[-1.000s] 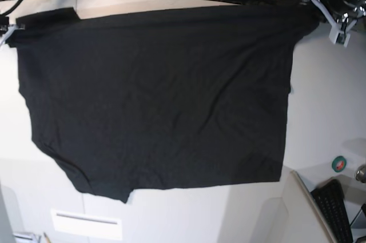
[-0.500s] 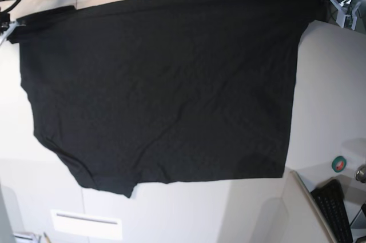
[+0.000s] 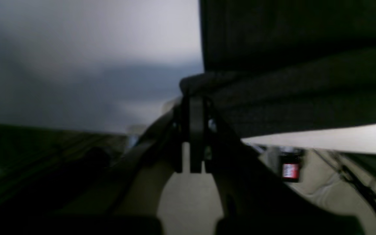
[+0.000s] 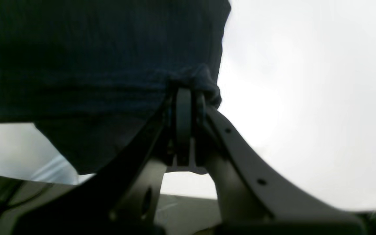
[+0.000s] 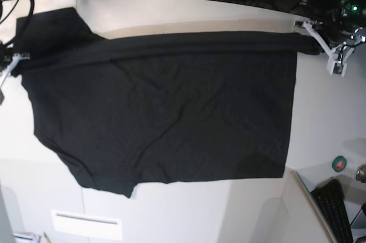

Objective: Layout the t-shirt on the table in an organized manner, then fold the t-shirt properly
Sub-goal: 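Lower the shirt and release it from both grippers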

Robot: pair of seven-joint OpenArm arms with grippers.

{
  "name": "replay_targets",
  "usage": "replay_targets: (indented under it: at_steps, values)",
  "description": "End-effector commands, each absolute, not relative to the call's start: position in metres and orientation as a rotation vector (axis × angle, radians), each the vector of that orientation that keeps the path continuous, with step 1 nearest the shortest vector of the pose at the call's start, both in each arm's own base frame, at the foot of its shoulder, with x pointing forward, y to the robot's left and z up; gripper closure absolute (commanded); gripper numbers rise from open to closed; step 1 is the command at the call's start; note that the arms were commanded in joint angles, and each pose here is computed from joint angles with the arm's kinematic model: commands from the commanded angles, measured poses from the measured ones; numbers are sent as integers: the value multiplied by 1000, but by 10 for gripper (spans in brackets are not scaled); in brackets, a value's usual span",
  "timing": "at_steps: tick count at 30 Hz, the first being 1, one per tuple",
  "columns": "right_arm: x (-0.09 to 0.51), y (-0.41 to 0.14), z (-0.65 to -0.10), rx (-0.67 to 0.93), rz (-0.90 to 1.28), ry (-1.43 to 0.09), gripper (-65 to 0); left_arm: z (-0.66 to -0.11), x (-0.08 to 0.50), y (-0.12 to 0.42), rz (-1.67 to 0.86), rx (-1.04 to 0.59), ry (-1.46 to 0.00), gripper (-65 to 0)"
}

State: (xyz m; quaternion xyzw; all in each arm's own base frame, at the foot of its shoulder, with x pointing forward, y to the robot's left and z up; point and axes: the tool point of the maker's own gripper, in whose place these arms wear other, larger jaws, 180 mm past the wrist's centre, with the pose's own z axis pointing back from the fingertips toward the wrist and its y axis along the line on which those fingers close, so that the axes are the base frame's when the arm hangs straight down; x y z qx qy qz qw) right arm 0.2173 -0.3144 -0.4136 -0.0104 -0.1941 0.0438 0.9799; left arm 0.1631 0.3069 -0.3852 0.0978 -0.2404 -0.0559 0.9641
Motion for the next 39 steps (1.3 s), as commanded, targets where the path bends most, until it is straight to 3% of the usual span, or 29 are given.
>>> replay_targets:
  at_steps: [1, 11, 21, 39]
  values:
    - [233, -318, -401, -44, 91, -438, 0, -378, 173, 312, -134, 232, -509, 0]
    - [284, -298, -415, 50, 84, -452, 0, -401, 210, 309, -142, 216, -481, 0]
    - [308, -286, -420, 94, 96, -474, 0, -391, 245, 312, -109, 204, -547, 0]
    - [332, -295, -434, 132, -56, -616, 0, -412, 251, 315, -14, 161, -519, 0]
